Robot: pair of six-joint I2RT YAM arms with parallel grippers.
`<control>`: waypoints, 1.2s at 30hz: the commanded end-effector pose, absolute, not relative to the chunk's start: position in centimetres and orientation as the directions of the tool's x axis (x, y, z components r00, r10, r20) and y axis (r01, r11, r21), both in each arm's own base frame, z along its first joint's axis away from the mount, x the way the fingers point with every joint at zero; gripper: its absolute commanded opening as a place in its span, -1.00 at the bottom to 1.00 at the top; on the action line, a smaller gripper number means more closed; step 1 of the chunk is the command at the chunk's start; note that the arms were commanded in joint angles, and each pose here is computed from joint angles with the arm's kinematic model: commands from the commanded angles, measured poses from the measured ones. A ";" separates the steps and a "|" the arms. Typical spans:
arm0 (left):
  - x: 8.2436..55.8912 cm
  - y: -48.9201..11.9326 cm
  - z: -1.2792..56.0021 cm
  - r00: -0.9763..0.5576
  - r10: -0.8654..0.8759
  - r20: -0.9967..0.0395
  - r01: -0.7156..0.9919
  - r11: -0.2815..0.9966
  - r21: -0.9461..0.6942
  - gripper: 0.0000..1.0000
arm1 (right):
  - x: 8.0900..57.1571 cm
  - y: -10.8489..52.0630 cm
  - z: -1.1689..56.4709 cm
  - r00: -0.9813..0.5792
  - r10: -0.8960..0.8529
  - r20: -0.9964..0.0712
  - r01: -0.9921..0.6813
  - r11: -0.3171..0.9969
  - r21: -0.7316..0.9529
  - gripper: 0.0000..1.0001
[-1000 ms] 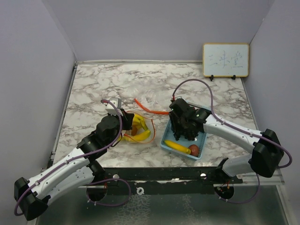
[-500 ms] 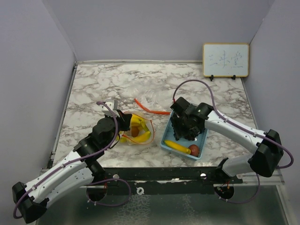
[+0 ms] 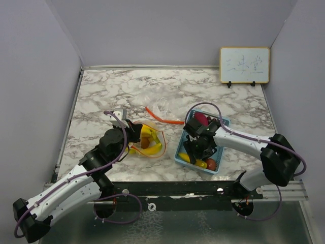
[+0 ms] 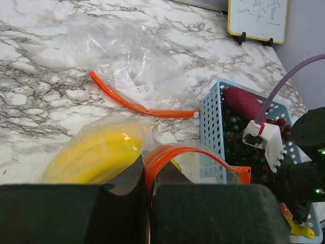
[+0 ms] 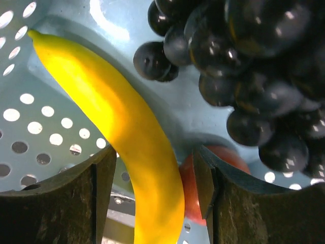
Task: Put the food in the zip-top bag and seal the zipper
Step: Pick up the fake fruit from the bin.
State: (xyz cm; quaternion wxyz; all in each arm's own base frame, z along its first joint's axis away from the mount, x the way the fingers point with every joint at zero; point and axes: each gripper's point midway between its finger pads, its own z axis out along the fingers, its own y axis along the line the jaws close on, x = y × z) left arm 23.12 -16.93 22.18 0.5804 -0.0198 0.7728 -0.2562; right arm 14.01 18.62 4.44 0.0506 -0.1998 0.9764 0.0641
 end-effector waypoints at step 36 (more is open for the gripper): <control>25.1 -19.0 24.2 -0.299 -0.371 -0.879 0.273 0.849 -0.451 -1.00 | 14.9 34.2 22.8 -0.685 -0.317 -0.656 -0.715 0.466 0.521 -0.98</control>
